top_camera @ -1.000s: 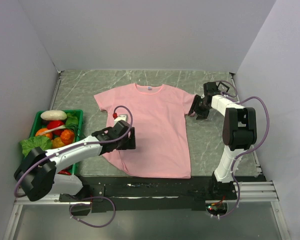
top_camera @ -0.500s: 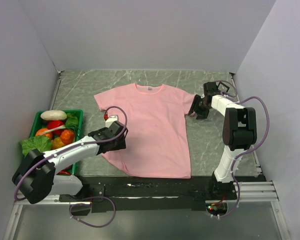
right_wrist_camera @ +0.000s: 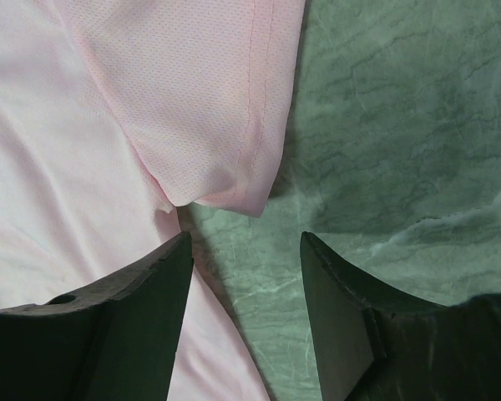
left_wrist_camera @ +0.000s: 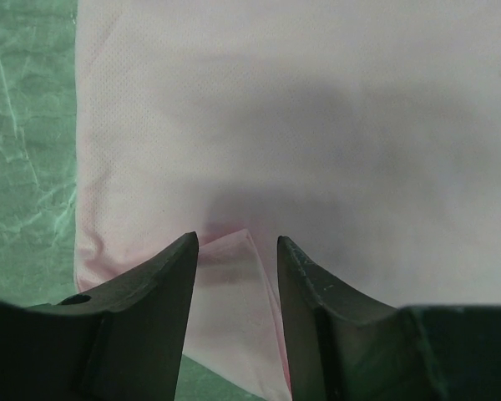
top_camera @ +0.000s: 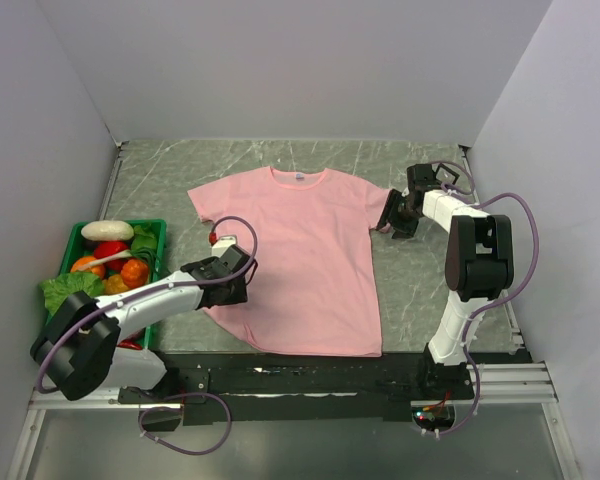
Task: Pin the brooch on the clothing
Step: Flatten out the crumpled clothing at the center of the board.
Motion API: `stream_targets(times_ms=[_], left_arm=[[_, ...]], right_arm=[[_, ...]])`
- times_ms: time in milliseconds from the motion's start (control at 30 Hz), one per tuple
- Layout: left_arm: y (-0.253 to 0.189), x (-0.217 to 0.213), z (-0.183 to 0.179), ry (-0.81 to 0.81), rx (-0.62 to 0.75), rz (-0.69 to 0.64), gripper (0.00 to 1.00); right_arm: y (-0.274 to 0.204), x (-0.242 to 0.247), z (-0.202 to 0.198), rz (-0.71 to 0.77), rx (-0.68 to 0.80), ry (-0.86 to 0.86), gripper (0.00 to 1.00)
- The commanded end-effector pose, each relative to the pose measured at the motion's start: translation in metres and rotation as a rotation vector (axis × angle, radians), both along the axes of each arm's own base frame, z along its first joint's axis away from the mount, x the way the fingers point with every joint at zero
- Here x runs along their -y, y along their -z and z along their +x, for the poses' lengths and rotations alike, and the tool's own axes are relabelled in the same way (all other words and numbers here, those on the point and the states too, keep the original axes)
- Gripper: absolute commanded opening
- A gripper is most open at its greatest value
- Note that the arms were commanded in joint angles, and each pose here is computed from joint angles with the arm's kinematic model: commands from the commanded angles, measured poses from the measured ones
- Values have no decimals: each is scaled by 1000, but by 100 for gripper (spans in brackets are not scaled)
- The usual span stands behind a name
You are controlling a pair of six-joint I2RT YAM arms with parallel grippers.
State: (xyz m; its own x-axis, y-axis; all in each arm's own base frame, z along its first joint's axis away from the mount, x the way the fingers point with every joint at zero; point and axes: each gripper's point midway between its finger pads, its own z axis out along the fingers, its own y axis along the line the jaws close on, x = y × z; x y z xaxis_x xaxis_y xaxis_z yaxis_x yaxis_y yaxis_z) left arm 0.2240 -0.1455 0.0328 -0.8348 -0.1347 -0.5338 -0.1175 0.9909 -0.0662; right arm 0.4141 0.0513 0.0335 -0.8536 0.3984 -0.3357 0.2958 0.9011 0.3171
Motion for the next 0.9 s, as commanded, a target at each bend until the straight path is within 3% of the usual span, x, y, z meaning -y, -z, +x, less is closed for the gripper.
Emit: stream_targets(times_ms=[0,233,600,867], left_arm=[[3,-4,-3,-15,-19,12,48],[7,-6,-6,-19,-41,25,38],[15,-5,-9,-6,-79,45,35],[8,-7,-7,-17,-59,41,11]], right_arm=[[-6,4,13,-3,37,4,61],[-8,3,15,-1,43,5,61],[-8,4,13,-4,40,5,61],[-5,4,14,-3,37,4,61]])
